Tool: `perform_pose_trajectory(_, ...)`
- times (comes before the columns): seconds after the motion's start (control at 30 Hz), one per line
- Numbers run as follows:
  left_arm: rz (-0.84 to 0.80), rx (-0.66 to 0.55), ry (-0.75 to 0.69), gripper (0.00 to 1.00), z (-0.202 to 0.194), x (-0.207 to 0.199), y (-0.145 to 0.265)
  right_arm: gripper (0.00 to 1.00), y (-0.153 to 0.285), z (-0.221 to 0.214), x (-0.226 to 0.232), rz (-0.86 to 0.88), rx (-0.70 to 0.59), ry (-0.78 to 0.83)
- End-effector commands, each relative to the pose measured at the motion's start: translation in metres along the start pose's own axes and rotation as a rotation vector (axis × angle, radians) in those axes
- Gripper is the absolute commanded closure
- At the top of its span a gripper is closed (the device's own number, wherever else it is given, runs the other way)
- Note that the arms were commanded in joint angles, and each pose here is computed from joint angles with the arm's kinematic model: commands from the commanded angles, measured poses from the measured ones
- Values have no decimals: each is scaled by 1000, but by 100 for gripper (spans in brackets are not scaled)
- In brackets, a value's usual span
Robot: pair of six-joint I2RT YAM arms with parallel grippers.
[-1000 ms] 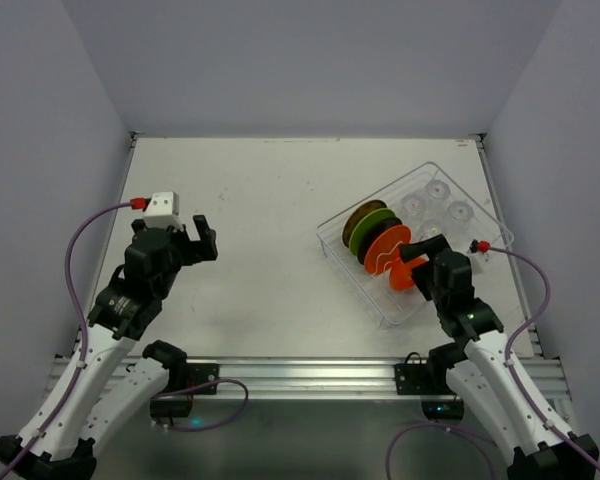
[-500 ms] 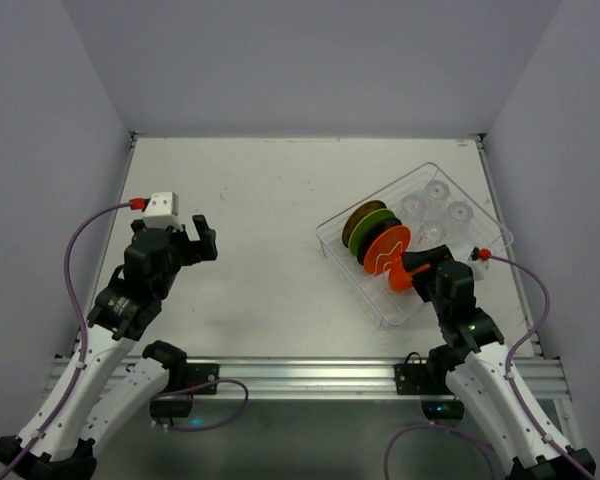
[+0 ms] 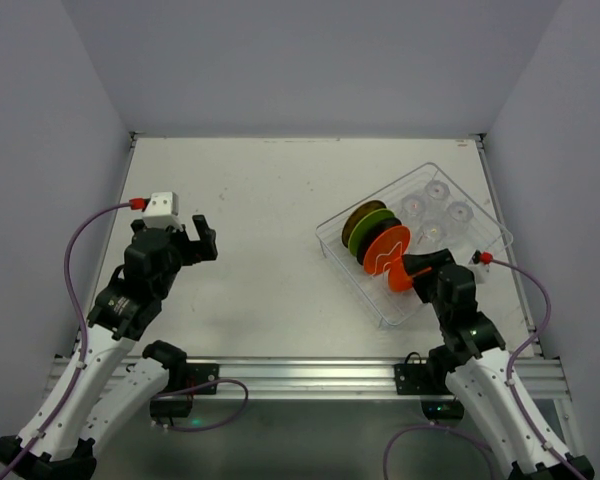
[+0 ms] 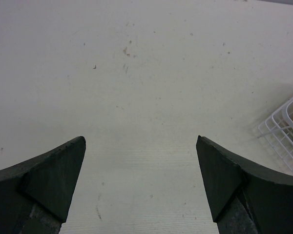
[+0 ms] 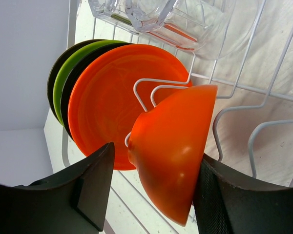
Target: Unload the mixed dishes from the dish rack
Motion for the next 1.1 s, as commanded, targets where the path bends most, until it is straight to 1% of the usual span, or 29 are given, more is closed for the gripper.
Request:
perform_pose_trajectory(0.0, -12, -13, 11, 0, 0, -2, -3, 39, 4, 2, 9, 64, 0, -18)
perform_pose_trajectory(0.6, -12, -8, 10, 0, 0, -3, -4, 44, 7, 1, 7, 89, 1, -19)
perform_pose_trajectory(1.07, -14, -11, 11, 0, 0, -3, -3, 44, 9, 1, 9, 118, 4, -37)
Point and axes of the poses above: each gripper's point midway between its finger pads, its own y axis back along the fingers, its own x axis along the line the jaws close on, z = x × y, the point moved 9 cm from there along y, back along the fingers, and after that the axes turned 5 degrees about -y, right-handed, at the moved point
